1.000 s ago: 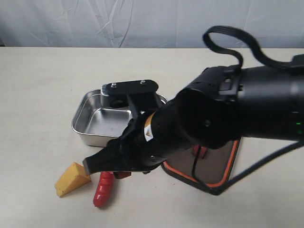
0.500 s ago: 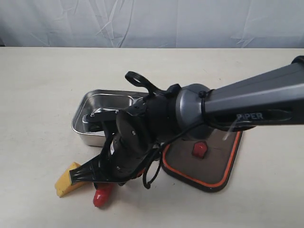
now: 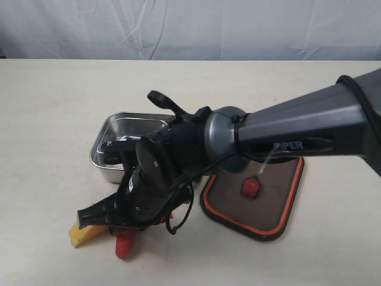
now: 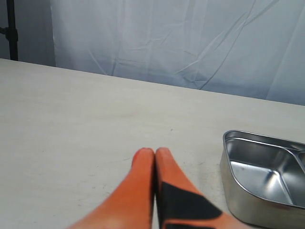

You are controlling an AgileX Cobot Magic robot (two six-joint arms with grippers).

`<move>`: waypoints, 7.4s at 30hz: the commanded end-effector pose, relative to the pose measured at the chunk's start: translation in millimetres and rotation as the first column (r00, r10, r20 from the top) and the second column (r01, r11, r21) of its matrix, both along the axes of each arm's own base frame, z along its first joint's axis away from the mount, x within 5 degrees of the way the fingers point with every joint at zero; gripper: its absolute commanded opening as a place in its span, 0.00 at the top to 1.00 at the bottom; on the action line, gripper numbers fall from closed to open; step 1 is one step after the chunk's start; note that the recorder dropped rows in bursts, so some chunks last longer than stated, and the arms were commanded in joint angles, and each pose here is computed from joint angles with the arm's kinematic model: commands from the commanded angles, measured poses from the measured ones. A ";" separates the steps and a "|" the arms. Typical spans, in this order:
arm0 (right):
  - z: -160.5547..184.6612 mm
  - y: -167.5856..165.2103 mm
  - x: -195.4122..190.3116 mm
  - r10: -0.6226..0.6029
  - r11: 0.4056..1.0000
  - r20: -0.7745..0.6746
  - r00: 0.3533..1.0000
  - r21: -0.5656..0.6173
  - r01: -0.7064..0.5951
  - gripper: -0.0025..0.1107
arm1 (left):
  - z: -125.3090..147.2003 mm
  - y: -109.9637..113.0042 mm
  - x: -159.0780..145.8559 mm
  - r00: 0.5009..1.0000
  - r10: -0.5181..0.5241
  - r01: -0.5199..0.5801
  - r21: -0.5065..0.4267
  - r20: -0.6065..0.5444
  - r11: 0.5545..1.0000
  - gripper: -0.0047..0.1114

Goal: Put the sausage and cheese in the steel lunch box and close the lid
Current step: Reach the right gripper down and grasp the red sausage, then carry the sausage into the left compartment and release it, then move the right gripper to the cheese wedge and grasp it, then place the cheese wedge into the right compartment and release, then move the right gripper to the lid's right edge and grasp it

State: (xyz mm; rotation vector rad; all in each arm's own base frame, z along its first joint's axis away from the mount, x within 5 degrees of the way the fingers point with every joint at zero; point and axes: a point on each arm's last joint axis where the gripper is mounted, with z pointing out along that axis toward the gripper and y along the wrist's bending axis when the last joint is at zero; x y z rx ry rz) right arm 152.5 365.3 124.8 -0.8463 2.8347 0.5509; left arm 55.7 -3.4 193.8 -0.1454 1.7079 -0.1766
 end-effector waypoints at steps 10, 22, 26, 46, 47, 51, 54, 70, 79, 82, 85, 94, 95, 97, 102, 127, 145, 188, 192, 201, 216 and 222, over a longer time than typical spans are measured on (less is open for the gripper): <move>18.9 -12.3 -6.1 0.065 0.994 -0.029 0.997 -0.081 -0.067 0.99 | -1.1 -0.1 -0.2 1.000 -0.001 0.001 -0.005 0.002 1.000 0.96; 104.5 -18.0 24.4 0.089 0.988 0.337 0.937 0.089 -0.125 0.99 | -1.1 -0.1 -0.2 1.000 -0.001 0.001 -0.005 0.002 1.000 0.96; 103.3 -17.1 54.4 0.038 0.993 0.355 0.934 0.089 -0.074 0.99 | -1.1 -0.1 -0.2 1.000 -0.001 0.001 -0.005 0.002 1.000 0.96; 78.4 0.7 114.2 0.251 0.968 0.398 0.882 -0.098 -0.232 0.89 | -1.1 -0.1 -0.2 1.000 -0.001 0.001 -0.005 0.002 1.000 0.96; 77.2 1.0 114.2 0.258 0.966 0.388 0.885 -0.105 -0.236 0.83 | -1.1 -0.1 -0.2 1.000 -0.001 0.001 -0.005 0.002 1.000 0.96; 77.3 2.1 114.9 0.257 0.966 0.390 0.884 -0.103 -0.236 0.63 | -1.1 -0.1 -0.2 1.000 -0.001 0.001 -0.005 0.002 1.000 0.96; 78.3 2.2 115.0 0.256 0.967 0.394 0.883 -0.100 -0.235 0.59 | -1.1 -0.1 -0.2 1.000 -0.001 0.001 -0.005 0.002 1.000 0.96; 95.3 18.3 51.5 0.922 0.301 0.305 0.237 -0.182 -0.936 0.58 | -1.1 -0.1 -0.2 1.000 -0.001 0.001 -0.005 0.002 1.000 0.96; 92.2 40.4 6.5 0.948 0.016 0.307 -0.086 -0.313 -0.950 0.41 | -1.1 -0.1 -0.2 1.000 -0.001 0.001 -0.005 0.002 1.000 0.96; 92.3 49.4 -1.4 0.929 0.000 0.344 -0.133 -0.361 -0.933 0.38 | -1.1 -0.1 -0.2 1.000 -0.001 0.001 -0.005 0.002 1.000 0.96; 84.1 54.8 -2.6 0.925 -0.013 0.347 -0.157 -0.382 -0.924 0.38 | -1.1 -0.1 -0.2 1.000 -0.001 0.001 -0.005 0.002 1.000 0.96; 53.8 64.7 1.2 0.927 -0.021 0.338 -0.165 -0.391 -0.920 0.38 | -1.1 -0.1 -0.2 1.000 -0.001 0.001 -0.005 0.002 1.000 0.96; 48.6 66.9 2.4 0.925 -0.016 0.344 -0.164 -0.395 -0.918 0.38 | -1.1 -0.1 -0.2 1.000 -0.001 0.001 -0.005 0.002 1.000 0.96; 39.6 69.2 4.7 0.925 -0.019 0.339 -0.172 -0.411 -0.912 0.38 | -1.1 -0.1 -0.2 1.000 -0.001 0.001 -0.005 0.002 1.000 0.96; 26.6 71.4 6.8 0.929 -0.026 0.325 -0.177 -0.419 -0.907 0.38 | -1.1 -0.1 -0.2 1.000 -0.001 0.001 -0.005 0.002 1.000 0.96; 123.6 10.8 71.8 0.850 0.487 0.412 0.328 -0.377 -0.788 0.98 | -1.1 -0.1 -0.2 1.000 -0.001 0.001 -0.005 0.002 1.000 0.96; 101.6 -57.0 147.4 0.576 0.817 0.230 0.785 -0.204 -0.539 0.97 | -1.1 -0.1 -0.2 1.000 -0.001 0.001 -0.005 0.002 1.000 0.96; 143.2 -100.1 151.1 0.224 0.914 0.249 0.942 -0.388 -0.114 0.48 | -1.1 -0.1 -0.2 1.000 -0.001 0.001 -0.005 0.002 1.000 0.96; 147.0 -121.6 162.2 0.092 0.951 0.181 0.979 -0.307 -0.032 0.48 | -1.1 -0.1 -0.2 1.000 -0.001 0.001 -0.005 0.002 1.000 0.96; 102.6 -200.8 169.0 -0.186 0.929 0.072 0.980 -0.311 0.199 0.48 | -1.1 -0.1 -0.2 1.000 -0.001 0.001 -0.005 0.002 1.000 0.96; 24.1 -235.1 133.2 -0.380 0.897 0.037 0.924 -0.228 0.378 0.48 | -1.1 -0.1 -0.2 1.000 -0.001 0.001 -0.005 0.002 1.000 0.96; 13.8 -238.6 126.0 -0.388 0.893 0.041 0.921 -0.229 0.387 0.48 | -1.1 -0.1 -0.2 1.000 -0.001 0.001 -0.005 0.002 1.000 0.96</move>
